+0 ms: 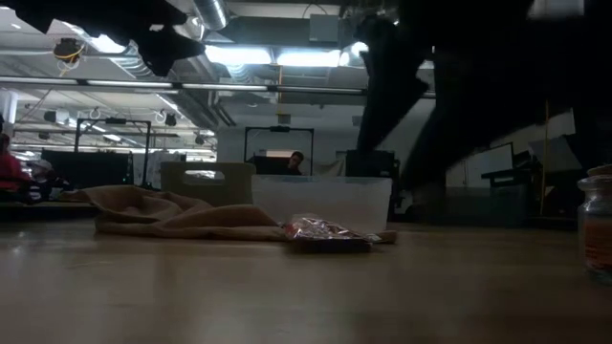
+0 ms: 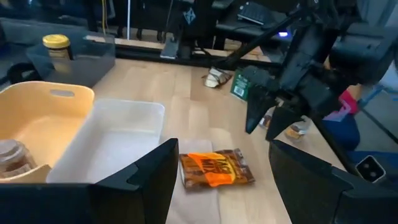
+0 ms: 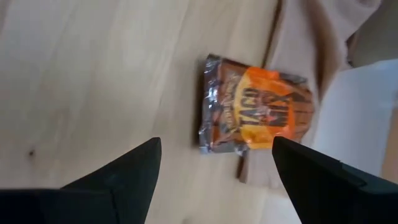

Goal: Sort spices by type
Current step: Put the top middle orange seasoning pack into the gray bin

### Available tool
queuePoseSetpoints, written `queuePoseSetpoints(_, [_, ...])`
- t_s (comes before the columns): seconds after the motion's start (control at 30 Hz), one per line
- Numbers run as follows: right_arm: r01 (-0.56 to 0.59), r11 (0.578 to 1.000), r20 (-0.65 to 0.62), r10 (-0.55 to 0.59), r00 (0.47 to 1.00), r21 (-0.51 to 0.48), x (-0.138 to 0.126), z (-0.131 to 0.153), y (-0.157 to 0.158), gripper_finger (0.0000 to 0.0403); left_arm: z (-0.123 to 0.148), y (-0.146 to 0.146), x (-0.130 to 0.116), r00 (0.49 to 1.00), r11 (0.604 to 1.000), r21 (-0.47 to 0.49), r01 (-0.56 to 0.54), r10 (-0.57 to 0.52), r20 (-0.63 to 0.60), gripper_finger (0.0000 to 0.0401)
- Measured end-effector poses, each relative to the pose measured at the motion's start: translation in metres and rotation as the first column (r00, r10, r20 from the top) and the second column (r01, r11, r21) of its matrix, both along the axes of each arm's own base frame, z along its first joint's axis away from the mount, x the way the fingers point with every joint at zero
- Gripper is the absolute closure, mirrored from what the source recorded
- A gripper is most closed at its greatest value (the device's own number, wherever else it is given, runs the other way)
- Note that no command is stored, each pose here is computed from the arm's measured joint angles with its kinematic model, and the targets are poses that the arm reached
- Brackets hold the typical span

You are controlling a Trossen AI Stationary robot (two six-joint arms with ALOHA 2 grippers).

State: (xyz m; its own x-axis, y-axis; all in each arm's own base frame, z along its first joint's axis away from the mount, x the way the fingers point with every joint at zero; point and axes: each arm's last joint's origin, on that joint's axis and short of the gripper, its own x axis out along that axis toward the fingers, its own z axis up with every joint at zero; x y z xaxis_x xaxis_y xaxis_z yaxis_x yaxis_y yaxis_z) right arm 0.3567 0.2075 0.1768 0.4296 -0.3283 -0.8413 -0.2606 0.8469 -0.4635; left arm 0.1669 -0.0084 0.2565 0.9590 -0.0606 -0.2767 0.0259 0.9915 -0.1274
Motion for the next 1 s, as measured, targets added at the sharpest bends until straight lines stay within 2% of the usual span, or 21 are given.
queuePoseSetpoints(0.27, [0.012,0.998,-0.03,-0.014,0.999,-0.065,0.007,-0.027,-0.001,0.0095,-0.006,-0.006,0.006,0.999,0.999,-0.018,0.028,-0.029,-0.043,0.0166])
queuePoseSetpoints(0.43, [0.034,0.994,-0.022,-0.037,0.999,-0.106,0.011,-0.033,-0.007,0.0095,-0.01,-0.008,0.009,0.997,0.999,-0.017,0.038,-0.039,-0.065,0.0166])
queuePoseSetpoints(0.53, [0.096,0.993,0.011,-0.096,0.995,-0.073,0.016,-0.032,-0.014,0.0095,-0.01,-0.008,0.009,0.997,0.999,-0.023,0.035,-0.037,-0.066,0.0166])
queuePoseSetpoints(0.6, [0.148,0.989,0.021,-0.148,0.989,-0.016,0.021,-0.032,-0.021,0.0095,-0.01,-0.008,0.009,0.997,0.999,-0.023,0.035,-0.037,-0.066,0.0166])
queuePoseSetpoints(0.73, [0.2,0.975,-0.052,-0.196,0.979,0.096,0.029,-0.034,-0.037,0.0095,-0.01,-0.008,0.009,0.997,0.999,-0.024,0.035,-0.037,-0.066,0.0166])
queuePoseSetpoints(1.0, [0.241,0.963,-0.04,-0.238,0.97,0.122,0.04,-0.034,-0.057,0.0095,-0.01,-0.008,0.009,0.997,0.999,-0.023,0.035,-0.036,-0.067,0.0166])
